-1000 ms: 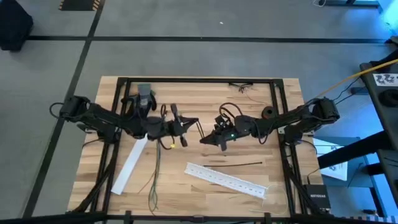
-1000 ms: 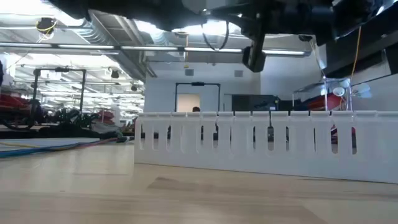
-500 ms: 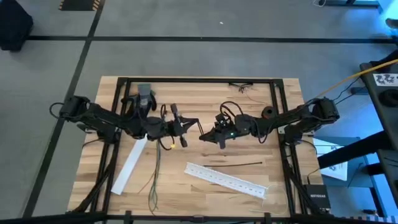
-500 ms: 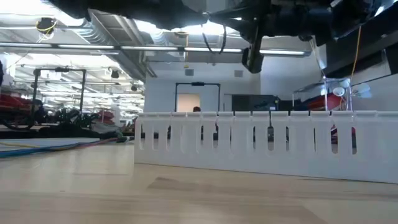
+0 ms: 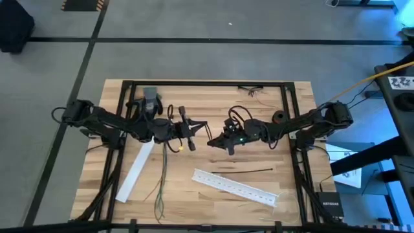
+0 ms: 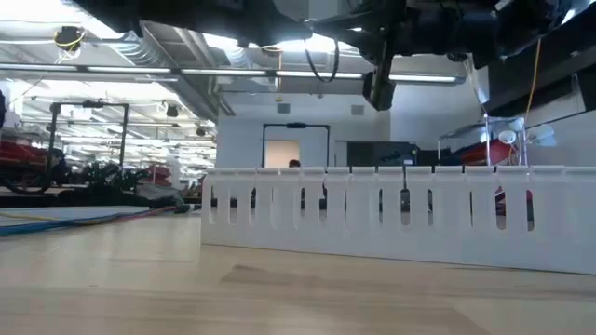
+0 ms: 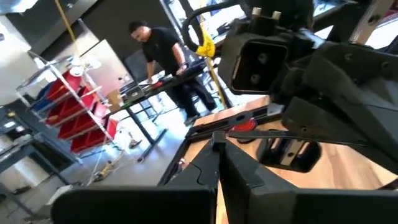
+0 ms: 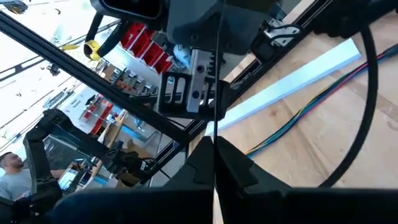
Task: Ziptie cables
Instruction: Wrap the cables together using the top zip tie
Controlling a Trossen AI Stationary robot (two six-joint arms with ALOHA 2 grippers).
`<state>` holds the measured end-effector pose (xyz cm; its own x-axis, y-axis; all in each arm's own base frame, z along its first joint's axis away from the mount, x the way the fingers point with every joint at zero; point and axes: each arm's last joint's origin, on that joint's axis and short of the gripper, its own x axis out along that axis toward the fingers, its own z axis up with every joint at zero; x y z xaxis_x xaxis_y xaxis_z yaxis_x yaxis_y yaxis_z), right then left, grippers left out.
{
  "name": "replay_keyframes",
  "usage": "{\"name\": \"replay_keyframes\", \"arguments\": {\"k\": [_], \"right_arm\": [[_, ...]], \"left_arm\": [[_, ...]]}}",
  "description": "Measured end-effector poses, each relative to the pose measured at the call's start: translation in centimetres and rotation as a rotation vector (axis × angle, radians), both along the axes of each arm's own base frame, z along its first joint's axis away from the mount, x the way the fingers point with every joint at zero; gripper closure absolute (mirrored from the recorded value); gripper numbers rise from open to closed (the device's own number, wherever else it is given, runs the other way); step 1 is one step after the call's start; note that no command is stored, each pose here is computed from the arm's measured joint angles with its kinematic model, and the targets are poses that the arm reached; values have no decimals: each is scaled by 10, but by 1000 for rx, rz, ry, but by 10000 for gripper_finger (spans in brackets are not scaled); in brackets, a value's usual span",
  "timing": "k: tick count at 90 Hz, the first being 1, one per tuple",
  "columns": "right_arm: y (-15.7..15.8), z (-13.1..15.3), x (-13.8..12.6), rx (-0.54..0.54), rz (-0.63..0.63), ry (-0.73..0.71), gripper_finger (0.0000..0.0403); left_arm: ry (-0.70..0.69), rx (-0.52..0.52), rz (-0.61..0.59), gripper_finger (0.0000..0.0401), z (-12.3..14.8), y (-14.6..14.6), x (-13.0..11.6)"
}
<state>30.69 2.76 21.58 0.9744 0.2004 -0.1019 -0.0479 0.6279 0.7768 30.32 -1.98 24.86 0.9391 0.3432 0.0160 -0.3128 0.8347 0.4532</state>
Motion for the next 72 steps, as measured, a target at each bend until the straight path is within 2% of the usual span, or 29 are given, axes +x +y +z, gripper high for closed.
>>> {"name": "replay_keyframes", "arguments": {"k": [72], "right_arm": [[-4, -2, 1, 21, -47, 7, 403]], "left_arm": [[-2, 0, -22, 401, 0, 0, 1]]}}
